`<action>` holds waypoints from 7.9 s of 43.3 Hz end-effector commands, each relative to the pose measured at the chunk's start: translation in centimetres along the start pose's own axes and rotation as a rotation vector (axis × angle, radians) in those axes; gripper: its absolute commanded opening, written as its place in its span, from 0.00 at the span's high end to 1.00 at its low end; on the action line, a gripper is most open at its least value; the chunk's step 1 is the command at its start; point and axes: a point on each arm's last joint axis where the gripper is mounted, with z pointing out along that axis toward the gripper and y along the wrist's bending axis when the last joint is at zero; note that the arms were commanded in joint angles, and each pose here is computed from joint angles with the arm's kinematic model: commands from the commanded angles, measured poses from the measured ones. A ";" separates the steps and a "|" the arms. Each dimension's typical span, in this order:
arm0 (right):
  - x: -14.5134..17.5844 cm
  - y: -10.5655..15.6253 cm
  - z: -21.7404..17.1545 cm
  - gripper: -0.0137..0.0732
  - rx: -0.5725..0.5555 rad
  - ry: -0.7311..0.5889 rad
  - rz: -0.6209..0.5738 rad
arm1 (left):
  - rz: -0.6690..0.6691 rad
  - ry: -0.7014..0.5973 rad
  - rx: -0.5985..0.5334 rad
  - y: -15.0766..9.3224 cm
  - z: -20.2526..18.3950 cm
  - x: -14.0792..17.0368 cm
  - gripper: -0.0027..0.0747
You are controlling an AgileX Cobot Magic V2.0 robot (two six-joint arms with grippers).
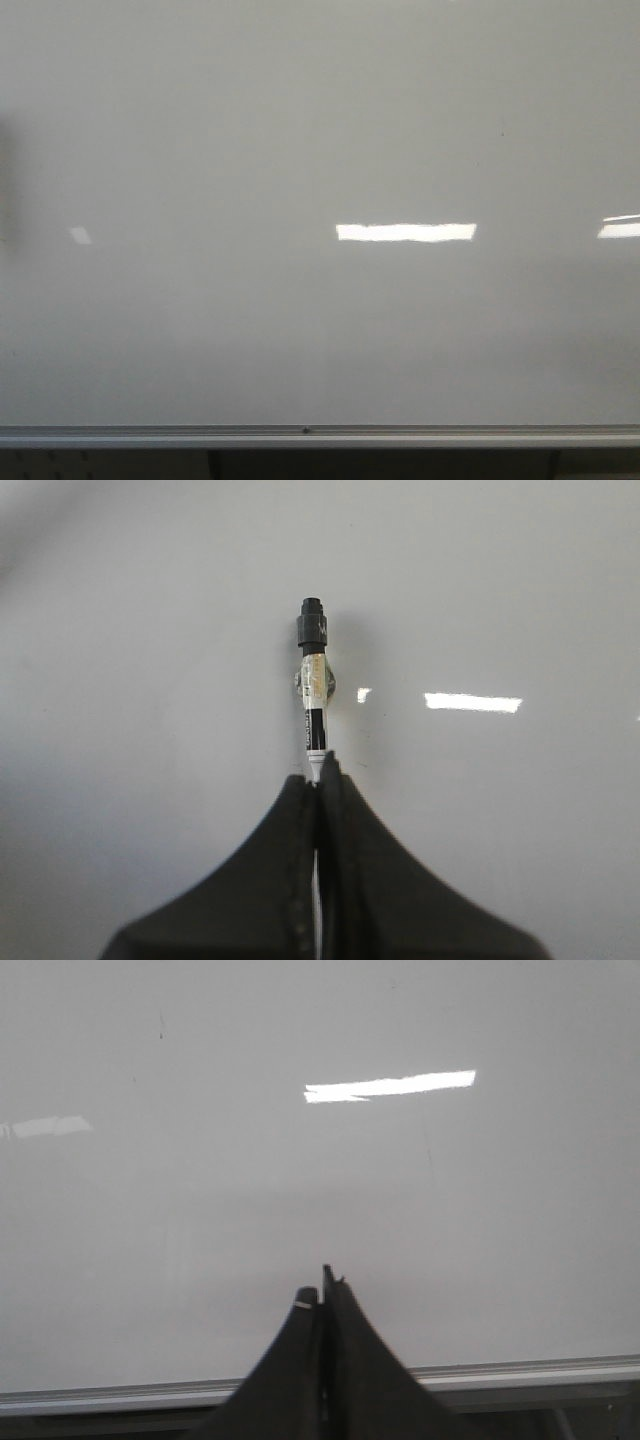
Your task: Write number 1 on whiteboard
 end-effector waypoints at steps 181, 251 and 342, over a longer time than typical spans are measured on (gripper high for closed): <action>-16.4 2.6 0.2 0.32 -0.019 -0.109 -0.007 | -0.023 0.412 0.000 -0.4 26.2 -0.9 0.18; -16.5 4.4 4.0 0.32 -0.127 0.356 0.031 | 0.401 1.112 1.307 -17.8 15.2 -6.7 0.98; -10.9 16.5 12.0 0.97 -1.175 0.928 0.262 | 0.434 0.946 1.575 -21.2 13.0 -10.0 0.66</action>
